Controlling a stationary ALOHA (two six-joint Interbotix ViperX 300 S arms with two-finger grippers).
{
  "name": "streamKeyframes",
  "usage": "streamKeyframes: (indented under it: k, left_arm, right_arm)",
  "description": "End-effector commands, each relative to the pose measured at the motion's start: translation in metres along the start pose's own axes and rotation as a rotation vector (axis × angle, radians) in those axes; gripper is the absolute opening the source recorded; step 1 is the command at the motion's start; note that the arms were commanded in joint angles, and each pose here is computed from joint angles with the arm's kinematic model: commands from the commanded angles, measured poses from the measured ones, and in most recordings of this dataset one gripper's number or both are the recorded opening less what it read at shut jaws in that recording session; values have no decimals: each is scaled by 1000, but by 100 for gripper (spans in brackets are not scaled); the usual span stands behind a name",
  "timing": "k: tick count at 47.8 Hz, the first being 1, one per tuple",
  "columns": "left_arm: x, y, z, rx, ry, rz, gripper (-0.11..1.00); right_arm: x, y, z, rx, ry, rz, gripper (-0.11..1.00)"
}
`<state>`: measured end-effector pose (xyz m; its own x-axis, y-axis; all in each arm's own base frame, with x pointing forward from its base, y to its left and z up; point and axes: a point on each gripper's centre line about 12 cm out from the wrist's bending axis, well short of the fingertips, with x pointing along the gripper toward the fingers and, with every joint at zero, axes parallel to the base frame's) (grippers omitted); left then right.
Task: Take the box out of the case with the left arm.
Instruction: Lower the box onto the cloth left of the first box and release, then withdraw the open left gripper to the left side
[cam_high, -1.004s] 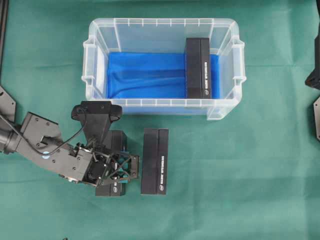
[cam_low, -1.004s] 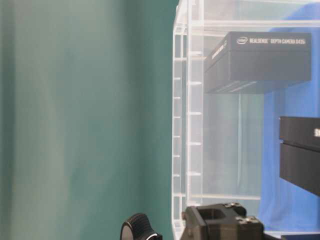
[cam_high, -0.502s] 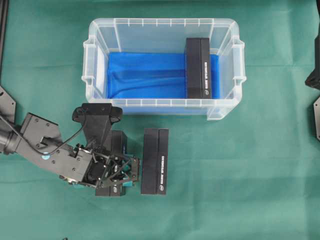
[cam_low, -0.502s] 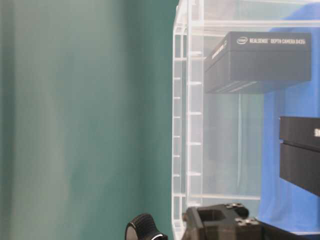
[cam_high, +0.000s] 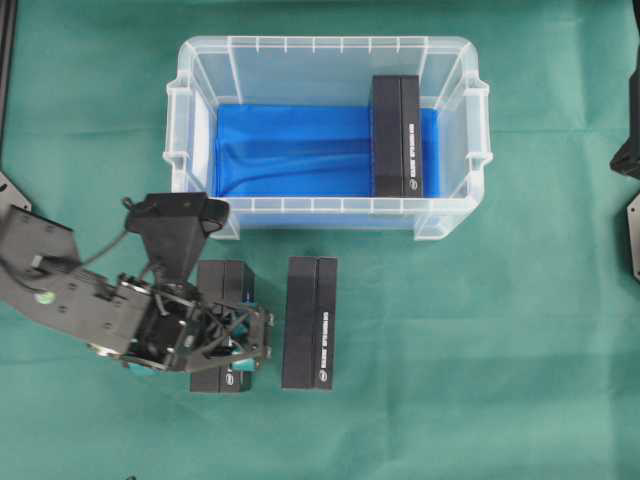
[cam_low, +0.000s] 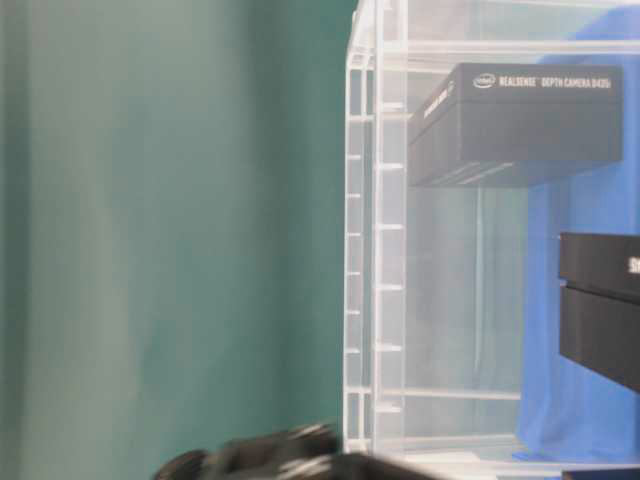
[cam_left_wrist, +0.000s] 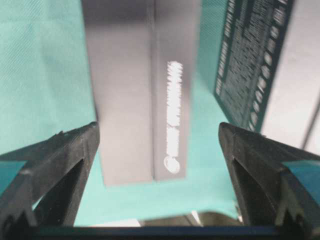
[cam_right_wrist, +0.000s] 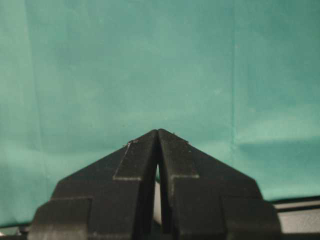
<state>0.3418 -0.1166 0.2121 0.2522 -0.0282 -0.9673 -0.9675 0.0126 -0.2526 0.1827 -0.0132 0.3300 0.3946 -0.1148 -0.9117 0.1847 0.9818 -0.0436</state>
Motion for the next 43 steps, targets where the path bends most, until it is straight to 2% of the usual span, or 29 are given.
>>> streamKeyframes:
  k: [1, 13, 20, 43]
  left_arm:
    - [-33, -3, 2, -4, 14, -55, 94]
    - [-97, 8, 14, -27, -17, 0, 94]
    - [-130, 9, 17, -33, -21, 1, 94]
    - [-138, 6, 17, -33, -20, -9, 94]
  right_arm:
    - [-5, 0, 4, 2, -21, 4, 3]
    - [-5, 1, 4, 1, -21, 5, 3]
    - [-4, 1, 4, 0, -20, 5, 3]
    - [-5, 1, 4, 1, -21, 5, 3]
